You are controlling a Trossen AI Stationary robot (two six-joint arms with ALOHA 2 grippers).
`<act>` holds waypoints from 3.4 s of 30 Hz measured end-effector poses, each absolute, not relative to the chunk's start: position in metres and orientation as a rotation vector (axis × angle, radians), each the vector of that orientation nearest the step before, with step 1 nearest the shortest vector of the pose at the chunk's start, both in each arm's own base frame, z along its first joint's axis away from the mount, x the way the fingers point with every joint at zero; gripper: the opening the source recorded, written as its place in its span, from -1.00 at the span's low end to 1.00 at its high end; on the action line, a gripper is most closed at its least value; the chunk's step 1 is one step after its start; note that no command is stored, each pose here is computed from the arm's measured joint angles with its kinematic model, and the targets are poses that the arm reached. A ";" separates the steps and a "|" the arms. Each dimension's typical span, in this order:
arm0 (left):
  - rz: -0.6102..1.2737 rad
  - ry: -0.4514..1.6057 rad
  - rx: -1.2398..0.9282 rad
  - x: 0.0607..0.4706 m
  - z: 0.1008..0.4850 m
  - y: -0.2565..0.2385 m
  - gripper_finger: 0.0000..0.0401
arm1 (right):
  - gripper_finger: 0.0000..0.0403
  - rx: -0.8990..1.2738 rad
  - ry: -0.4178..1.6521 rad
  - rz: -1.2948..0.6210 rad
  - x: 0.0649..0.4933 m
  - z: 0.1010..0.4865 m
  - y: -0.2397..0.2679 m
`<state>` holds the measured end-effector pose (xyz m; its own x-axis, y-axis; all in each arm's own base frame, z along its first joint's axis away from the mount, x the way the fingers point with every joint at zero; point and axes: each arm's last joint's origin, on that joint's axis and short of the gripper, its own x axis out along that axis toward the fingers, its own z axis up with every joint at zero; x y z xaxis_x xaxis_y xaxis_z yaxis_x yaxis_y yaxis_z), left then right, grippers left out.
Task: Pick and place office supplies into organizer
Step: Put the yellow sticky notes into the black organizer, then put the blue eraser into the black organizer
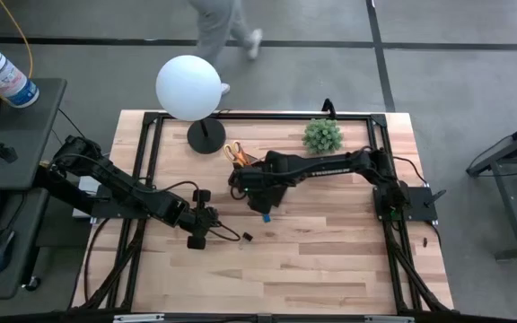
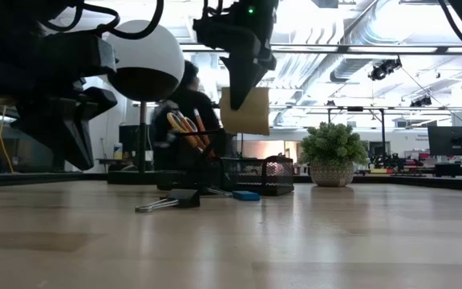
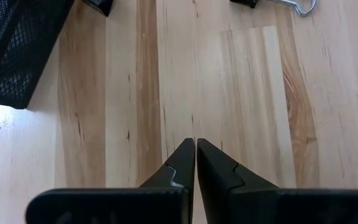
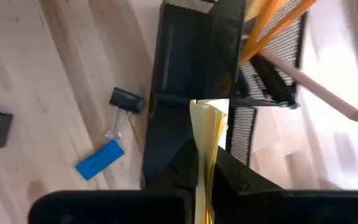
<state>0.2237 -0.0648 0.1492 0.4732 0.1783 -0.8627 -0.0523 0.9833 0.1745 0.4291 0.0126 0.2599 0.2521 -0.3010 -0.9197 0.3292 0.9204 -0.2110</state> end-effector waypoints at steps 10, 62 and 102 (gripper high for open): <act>0.094 1.067 0.169 0.219 0.149 -0.078 -0.96 | -0.91 0.032 1.321 -0.431 0.439 0.230 0.012; 0.080 1.054 0.197 0.215 0.149 -0.088 -0.96 | -0.56 0.098 1.499 -0.364 0.456 0.159 0.000; 0.090 1.051 0.178 0.215 0.149 -0.088 -0.96 | 0.18 0.043 1.570 -0.391 0.448 0.160 -0.009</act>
